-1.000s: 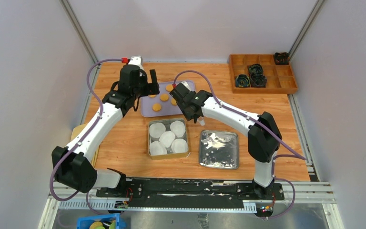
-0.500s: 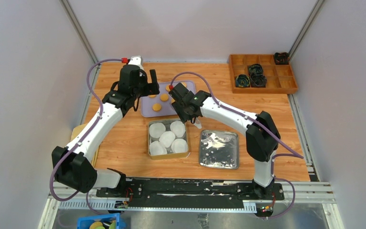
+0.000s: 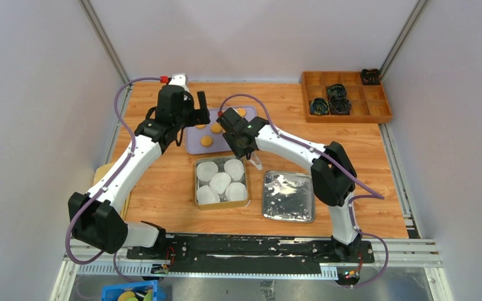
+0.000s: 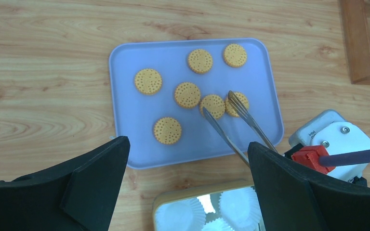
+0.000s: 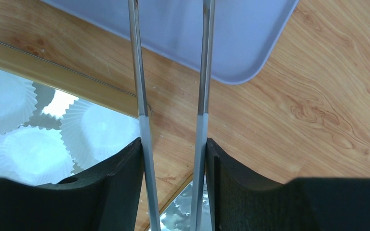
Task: Pack the cookies
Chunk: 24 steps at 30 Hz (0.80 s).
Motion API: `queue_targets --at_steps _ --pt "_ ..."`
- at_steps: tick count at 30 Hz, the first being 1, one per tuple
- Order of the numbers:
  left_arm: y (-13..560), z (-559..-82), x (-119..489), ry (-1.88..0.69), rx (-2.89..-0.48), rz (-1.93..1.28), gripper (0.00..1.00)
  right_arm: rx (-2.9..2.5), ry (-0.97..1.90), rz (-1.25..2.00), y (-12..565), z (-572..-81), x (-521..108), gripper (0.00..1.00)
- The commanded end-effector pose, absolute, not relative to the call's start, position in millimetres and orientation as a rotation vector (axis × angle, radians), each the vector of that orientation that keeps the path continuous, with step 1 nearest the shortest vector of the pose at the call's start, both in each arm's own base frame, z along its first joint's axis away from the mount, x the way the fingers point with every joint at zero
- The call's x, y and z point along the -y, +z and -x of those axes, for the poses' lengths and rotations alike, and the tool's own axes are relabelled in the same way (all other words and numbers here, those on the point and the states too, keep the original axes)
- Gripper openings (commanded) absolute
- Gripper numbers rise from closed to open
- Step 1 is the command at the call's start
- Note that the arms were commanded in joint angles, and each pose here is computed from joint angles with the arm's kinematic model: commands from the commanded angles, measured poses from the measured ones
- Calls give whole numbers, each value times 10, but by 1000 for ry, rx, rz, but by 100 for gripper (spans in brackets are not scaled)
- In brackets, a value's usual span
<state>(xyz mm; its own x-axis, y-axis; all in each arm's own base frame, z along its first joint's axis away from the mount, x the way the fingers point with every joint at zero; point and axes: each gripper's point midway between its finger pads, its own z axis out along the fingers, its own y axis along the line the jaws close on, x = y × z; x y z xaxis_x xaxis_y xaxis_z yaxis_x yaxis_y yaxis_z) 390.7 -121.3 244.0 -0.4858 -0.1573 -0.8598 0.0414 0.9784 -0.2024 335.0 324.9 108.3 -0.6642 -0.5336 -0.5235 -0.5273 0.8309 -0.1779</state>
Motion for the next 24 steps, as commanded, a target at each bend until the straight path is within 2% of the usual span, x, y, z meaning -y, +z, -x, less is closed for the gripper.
queue_targets --at_steps 1,14,24 --pt "2512 -3868 1209 -237 -2043 70 100 -2425 -111 772 1185 -3416 -3091 50" --pt "2635 -3827 1199 -250 -2018 74 100 -2254 4 686 1922 -3413 -3048 51" --pt "2620 -3829 1267 -292 -2026 70 100 -2324 -107 685 1547 -3271 -2738 50"
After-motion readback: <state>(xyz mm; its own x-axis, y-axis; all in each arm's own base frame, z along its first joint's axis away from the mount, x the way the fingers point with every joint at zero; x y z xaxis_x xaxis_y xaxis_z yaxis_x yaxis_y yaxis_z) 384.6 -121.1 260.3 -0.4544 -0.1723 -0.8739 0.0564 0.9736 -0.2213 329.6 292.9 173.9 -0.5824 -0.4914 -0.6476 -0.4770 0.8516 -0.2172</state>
